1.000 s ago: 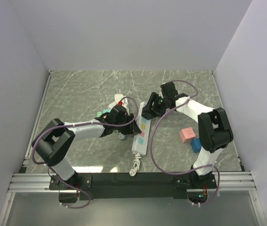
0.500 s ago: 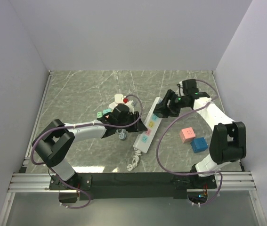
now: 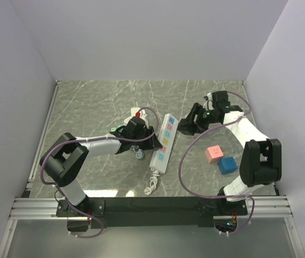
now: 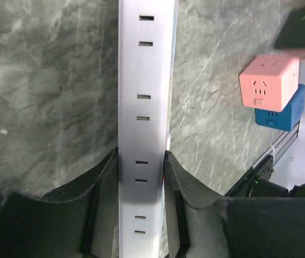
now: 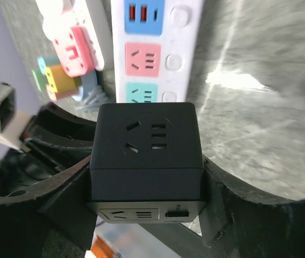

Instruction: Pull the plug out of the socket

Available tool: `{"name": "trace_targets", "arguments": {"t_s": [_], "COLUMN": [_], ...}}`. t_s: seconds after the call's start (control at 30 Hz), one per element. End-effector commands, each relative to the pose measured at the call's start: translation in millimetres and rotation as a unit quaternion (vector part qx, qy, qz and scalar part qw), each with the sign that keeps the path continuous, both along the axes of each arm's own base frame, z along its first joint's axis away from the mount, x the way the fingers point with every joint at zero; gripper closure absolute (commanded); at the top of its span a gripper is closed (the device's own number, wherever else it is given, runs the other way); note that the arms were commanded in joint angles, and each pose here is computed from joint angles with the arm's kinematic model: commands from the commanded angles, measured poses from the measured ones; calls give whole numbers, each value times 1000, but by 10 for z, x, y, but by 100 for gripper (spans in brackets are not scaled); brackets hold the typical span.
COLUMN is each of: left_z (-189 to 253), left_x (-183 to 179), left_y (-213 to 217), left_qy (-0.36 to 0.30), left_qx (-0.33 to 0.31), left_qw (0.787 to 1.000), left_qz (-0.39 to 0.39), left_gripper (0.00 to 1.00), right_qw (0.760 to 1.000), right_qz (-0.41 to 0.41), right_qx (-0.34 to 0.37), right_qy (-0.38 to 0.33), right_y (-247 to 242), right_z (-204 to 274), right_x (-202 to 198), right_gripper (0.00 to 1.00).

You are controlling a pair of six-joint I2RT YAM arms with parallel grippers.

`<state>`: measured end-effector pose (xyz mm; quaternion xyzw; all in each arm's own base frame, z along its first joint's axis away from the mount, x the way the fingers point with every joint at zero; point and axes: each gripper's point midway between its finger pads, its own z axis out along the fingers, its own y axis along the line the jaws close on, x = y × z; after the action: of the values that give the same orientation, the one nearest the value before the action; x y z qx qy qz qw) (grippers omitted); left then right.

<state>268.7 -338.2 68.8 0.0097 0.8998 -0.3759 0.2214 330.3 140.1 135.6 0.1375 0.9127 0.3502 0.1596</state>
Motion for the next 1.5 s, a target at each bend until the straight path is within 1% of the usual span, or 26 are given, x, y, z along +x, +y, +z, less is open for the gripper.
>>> {"name": "trace_targets", "arguments": {"t_s": [0.0,0.07,0.17,0.2,0.3,0.43,0.47,0.53,0.6,0.63,0.67,0.77,0.87,0.9,0.93,1.0,1.03,1.1,1.13,1.17,1.2,1.27,1.3,1.37,1.43,1.47], "left_z": [27,48,120,159,277,326,373,447,649,727,889,1313,1650,1670,1739,1958,1981,2108,2012,2070,2032,1890,1834,1744,1591,1634], "left_x": [37,74,150,166,194,168,167,166,179,192,204,302,429,450,599,791,964,1146,1310,1411,1522,1626,1664,1736,1779,1818], "left_y": [-16,-25,-42,-46,-40,-2,-12,-33,-60,-58,-53,-24,138,243,426,731,1073,1458,1908,2120,2532,2920,3322,3677,4097,4148], "left_qy": [-17,-20,-29,-34,-47,-47,-49,-52,-65,-72,-81,-124,-143,-135,-137,-156,-153,-172,-150,-157,-144,-110,-92,-71,-41,-45], "left_qx": [16,23,32,31,25,28,23,15,-2,-6,-11,-20,-12,-1,4,14,29,41,65,78,94,136,153,182,221,237], "left_qw": [1000,1000,999,999,999,999,999,999,998,997,997,992,989,990,988,982,976,968,961,957,949,943,930,918,893,891], "left_qz": [-9,-7,-5,-4,2,3,2,-1,-1,2,6,18,43,50,76,110,149,178,223,231,266,284,320,344,390,385], "left_gripper": [99,99,99,99,100,99,99,99,100,99,99,99,99,99,99,99,99,99,99,99,100,100,100,100,100,100], "right_qw": [998,999,998,994,980,926,918,898,887,886,886,887,885,885,886,892,895,906,913,917,921,930,933,938,941,942], "right_qz": [55,48,-14,-50,-125,-245,-247,-269,-278,-281,-287,-296,-306,-308,-309,-307,-306,-295,-288,-282,-277,-265,-261,-254,-248,-242], "right_qx": [4,-10,-63,-101,-157,-283,-302,-334,-346,-346,-342,-337,-337,-336,-335,-324,-317,-299,-284,-279,-272,-252,-244,-236,-231,-230], "right_qy": [-20,-9,-11,-13,5,44,72,102,125,128,126,113,99,91,88,76,70,56,49,45,44,31,28,20,14,15], "right_y": [358,380,179,16,-392,-1140,-1216,-1367,-1433,-1445,-1439,-1443,-1487,-1500,-1505,-1475,-1459,-1387,-1329,-1299,-1273,-1185,-1161,-1116,-1081,-1049], "right_z": [-22,-82,-126,-185,-230,-371,-468,-539,-660,-681,-681,-618,-456,-381,-342,-230,-192,-118,-79,-63,-69,-27,-22,1,10,3], "right_x": [49,84,170,218,247,199,118,33,-79,-102,-109,-129,-111,-74,-68,-54,-43,-36,-37,-42,-58,-68,-72,-82,-78,-88], "right_gripper": [100,100,100,100,100,100,100,86,49,13,6,5,4,4,4,3,3,2,2,2,2,2,2,1,1,1]}}
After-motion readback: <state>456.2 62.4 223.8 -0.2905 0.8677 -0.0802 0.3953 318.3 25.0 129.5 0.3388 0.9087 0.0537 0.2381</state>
